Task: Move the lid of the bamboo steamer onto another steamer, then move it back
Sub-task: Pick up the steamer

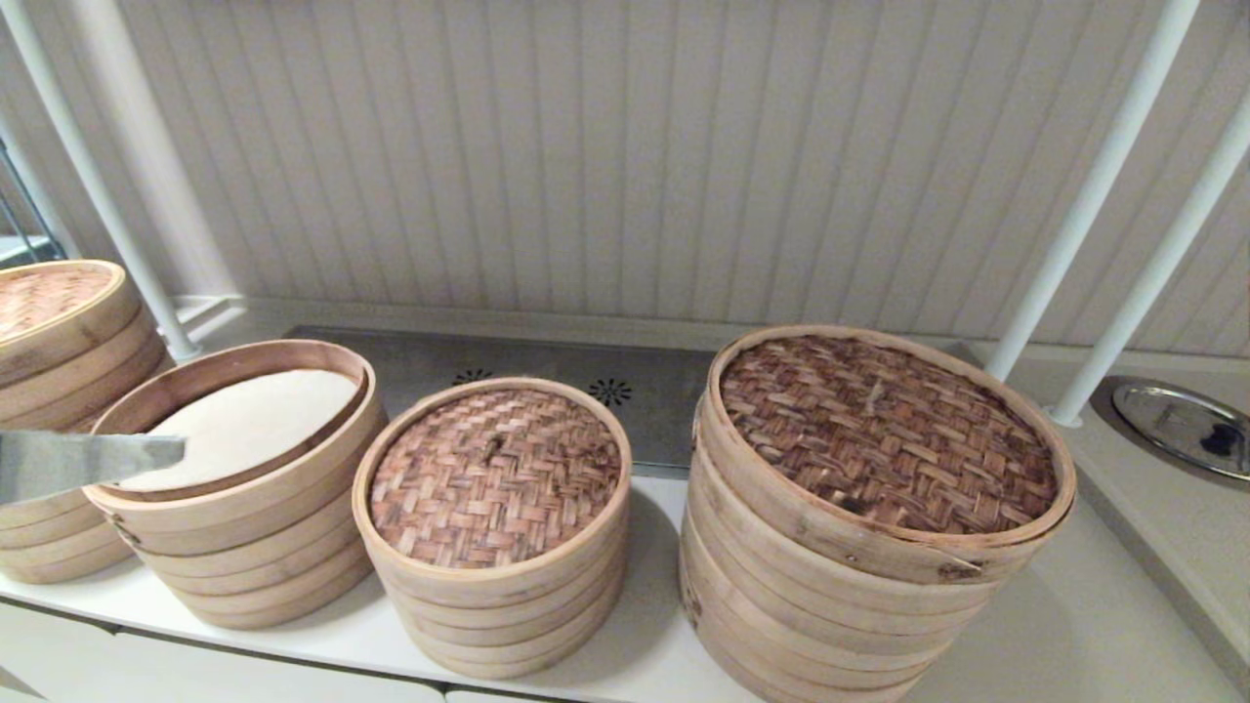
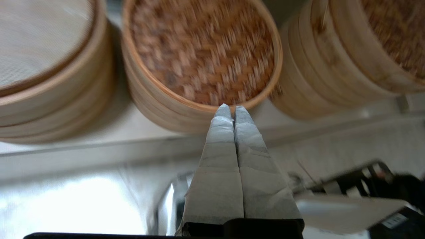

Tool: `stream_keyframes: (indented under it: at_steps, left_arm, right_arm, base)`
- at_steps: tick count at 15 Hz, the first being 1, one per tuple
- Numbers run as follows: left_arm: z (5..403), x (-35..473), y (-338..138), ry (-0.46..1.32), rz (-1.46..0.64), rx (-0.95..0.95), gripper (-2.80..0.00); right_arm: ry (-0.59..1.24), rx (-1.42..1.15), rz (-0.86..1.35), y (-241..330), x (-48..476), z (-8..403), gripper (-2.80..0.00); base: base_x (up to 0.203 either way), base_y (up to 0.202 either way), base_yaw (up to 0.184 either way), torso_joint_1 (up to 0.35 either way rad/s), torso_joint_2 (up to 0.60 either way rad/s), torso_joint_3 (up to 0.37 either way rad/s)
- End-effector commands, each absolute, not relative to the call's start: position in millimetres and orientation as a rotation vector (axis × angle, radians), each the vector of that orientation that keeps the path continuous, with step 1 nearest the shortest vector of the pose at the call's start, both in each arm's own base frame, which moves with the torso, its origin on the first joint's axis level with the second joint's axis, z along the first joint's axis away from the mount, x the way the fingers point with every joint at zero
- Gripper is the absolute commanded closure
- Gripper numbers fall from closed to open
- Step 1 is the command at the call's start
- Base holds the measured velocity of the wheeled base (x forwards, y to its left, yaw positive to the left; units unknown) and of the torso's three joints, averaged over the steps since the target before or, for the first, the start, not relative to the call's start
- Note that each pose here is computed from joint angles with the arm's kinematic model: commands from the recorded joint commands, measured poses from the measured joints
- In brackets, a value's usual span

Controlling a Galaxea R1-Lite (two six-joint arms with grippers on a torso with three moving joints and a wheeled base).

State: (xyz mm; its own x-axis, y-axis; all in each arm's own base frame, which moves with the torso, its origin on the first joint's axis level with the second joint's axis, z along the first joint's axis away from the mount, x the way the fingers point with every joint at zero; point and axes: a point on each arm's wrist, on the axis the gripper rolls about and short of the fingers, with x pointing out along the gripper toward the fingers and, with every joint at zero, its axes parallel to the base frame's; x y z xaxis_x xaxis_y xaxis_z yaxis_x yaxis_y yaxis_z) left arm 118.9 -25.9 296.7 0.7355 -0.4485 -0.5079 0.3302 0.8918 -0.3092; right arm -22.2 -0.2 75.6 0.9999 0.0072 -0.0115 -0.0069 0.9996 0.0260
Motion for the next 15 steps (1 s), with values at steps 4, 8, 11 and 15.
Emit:
stream_keyframes:
  at_steps: [4,8,11,15]
  left_arm:
    - [270.0,231.8,-68.2,0.947,-0.489,-0.184,0.00]
    - [238.8,267.1,-102.4,1.041,-0.508,-0.099,-2.80]
    - [227.1,281.9,-127.4,0.986,-0.474,-0.009,-2.80]
    - [221.9,289.2,-142.1,0.960,-0.441,0.049,-2.80]
  right_arm:
    - [0.011,0.026,0.008,-0.2,-22.2,75.8,0.00]
    - [0.011,0.026,0.008,-0.2,-22.2,75.7,0.00]
    - [0.011,0.026,0.009,-0.1,-22.2,75.8,0.00]
    - [0.012,0.026,0.009,-0.1,-22.1,75.4,0.00]
  base:
    - [0.000,0.000,0.000,0.000,0.00,0.000]
    - [0.000,0.000,0.000,0.000,0.00,0.000]
    - [0.000,0.000,0.000,0.000,0.00,0.000]
    - [0.000,0.000,0.000,0.000,0.00,0.000]
